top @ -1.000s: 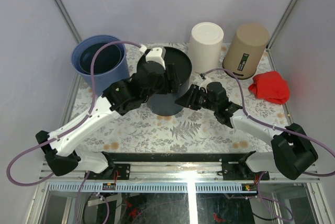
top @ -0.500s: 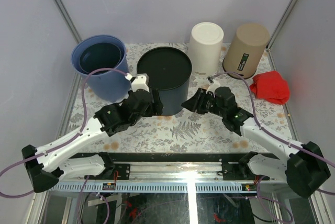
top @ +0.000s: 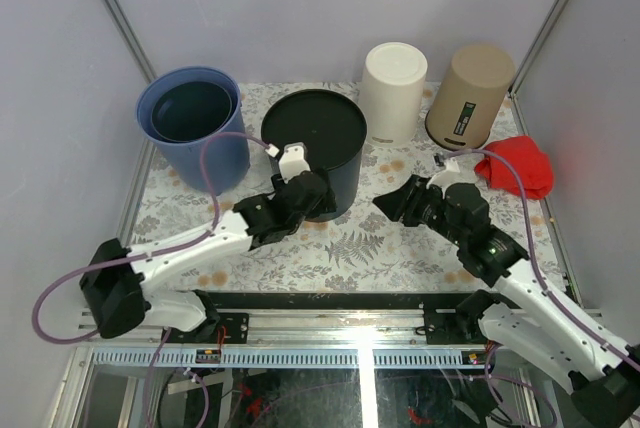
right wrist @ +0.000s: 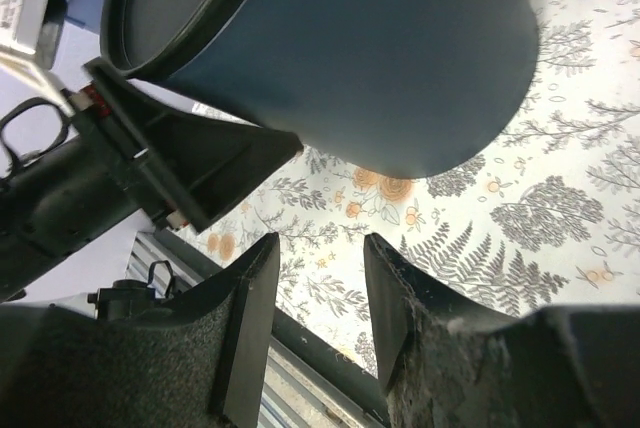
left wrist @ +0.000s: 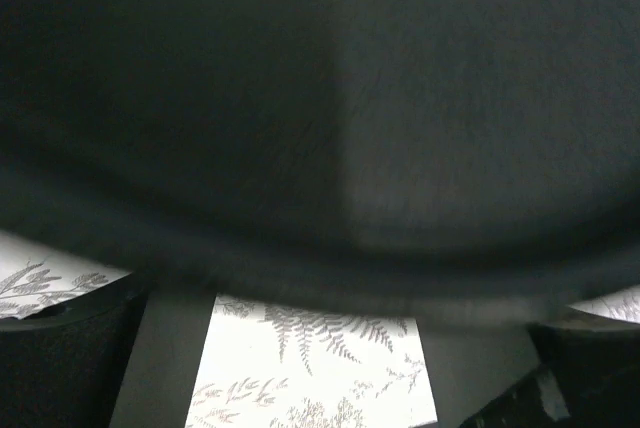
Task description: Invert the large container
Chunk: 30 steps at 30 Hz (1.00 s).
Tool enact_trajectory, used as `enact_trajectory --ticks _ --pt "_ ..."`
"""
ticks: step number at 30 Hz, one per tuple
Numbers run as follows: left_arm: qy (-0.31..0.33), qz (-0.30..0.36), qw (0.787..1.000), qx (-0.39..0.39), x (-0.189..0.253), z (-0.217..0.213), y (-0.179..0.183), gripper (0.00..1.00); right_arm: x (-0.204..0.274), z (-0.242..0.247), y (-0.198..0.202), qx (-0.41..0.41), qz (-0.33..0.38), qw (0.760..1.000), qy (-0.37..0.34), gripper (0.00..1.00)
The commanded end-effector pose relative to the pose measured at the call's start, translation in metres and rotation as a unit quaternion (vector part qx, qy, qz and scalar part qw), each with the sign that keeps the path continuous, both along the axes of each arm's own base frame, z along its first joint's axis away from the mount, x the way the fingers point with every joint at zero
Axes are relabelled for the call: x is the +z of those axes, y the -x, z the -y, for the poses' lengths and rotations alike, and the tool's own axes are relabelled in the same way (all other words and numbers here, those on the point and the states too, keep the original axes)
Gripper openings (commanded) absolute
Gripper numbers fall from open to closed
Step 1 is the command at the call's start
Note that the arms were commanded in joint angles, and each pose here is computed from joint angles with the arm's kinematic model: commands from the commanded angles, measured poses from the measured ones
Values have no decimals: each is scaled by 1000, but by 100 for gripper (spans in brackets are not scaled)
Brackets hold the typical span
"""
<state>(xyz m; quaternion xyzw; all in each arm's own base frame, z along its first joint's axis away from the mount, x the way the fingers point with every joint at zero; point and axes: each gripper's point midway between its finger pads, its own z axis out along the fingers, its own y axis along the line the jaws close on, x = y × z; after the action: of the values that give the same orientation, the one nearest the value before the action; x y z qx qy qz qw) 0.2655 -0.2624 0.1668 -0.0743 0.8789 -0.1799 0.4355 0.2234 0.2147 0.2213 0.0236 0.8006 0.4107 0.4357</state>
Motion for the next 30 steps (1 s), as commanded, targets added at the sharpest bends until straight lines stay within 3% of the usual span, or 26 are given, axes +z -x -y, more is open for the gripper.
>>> enact_trajectory --ticks 1,9,16,23,30 --pt "51 47 995 72 25 20 -35 73 4 18 7 -32 6 999 10 46" --pt "33 54 988 141 9 22 -95 76 2 33 25 -44 -3 999 -1 47" --pt "20 41 985 167 -12 6 -159 77 9 40 32 -48 -4 999 3 47" --pt "13 57 982 179 -5 -7 -216 77 13 48 38 -52 -3 999 16 47" --pt "-7 66 984 167 8 -17 -229 80 13 47 33 -50 1 998 33 47"
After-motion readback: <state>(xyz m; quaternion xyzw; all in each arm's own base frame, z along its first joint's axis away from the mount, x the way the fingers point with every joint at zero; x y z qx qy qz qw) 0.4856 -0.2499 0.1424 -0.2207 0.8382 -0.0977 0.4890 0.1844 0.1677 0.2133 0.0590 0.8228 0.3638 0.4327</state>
